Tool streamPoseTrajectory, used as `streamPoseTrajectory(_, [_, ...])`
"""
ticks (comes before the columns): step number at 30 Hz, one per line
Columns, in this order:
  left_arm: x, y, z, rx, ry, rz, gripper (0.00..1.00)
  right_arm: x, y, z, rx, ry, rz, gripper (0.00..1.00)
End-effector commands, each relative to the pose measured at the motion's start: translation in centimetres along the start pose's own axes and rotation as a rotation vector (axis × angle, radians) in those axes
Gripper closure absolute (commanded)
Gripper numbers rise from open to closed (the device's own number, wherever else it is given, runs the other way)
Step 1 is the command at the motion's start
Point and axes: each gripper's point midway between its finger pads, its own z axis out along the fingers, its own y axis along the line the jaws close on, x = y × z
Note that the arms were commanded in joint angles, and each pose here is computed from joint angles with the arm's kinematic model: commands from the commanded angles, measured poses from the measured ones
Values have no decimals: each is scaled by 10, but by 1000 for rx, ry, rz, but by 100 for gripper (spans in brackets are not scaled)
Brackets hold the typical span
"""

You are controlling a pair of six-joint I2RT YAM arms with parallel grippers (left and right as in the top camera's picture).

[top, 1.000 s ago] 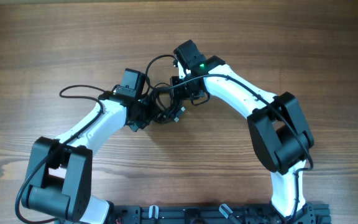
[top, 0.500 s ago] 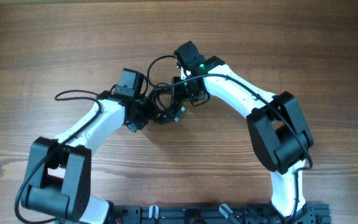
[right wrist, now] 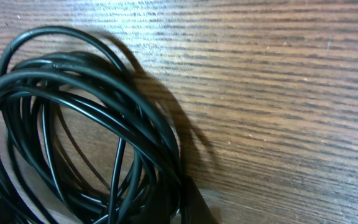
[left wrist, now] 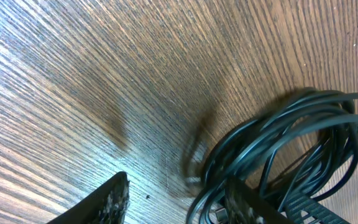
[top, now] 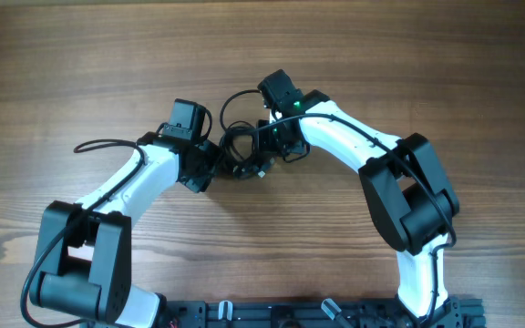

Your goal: Untangle cables

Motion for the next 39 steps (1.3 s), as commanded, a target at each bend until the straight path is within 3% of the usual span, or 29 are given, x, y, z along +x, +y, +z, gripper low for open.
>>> streamPoseTrajectory(1, [-2,6,5,-23,-3,-22,47,7,-8,12,31,23,41,96])
streamPoseTrajectory(5, [0,7,6,-25,6,-23,47,12,-11,12,46,43,133,96])
streamPoseTrajectory(14, [4,-13,14,64,55,-5,46,16,-14,11,57,57,136,96])
streamPoseTrajectory(18, [8,-8,26,38,84,-8,46,16,-14,11,57,57,136,96])
streamPoseTrajectory(20, [12,-4,33,15,94,-4,55,16,-14,11,57,58,137,96])
streamPoseTrajectory(23, [15,2,41,-13,107,30,91,17,-14,11,60,61,133,96])
streamPoseTrajectory(24, [15,3,41,-14,105,58,96,18,-16,11,68,63,128,96])
streamPoseTrajectory(27, [8,7,40,-21,93,132,96,19,-30,9,136,55,134,96])
streamPoseTrajectory(33, [-26,34,20,-59,81,104,96,18,-79,-4,317,46,185,96])
streamPoseTrajectory(39, [-56,34,-21,59,53,78,96,0,-93,-31,218,66,206,96])
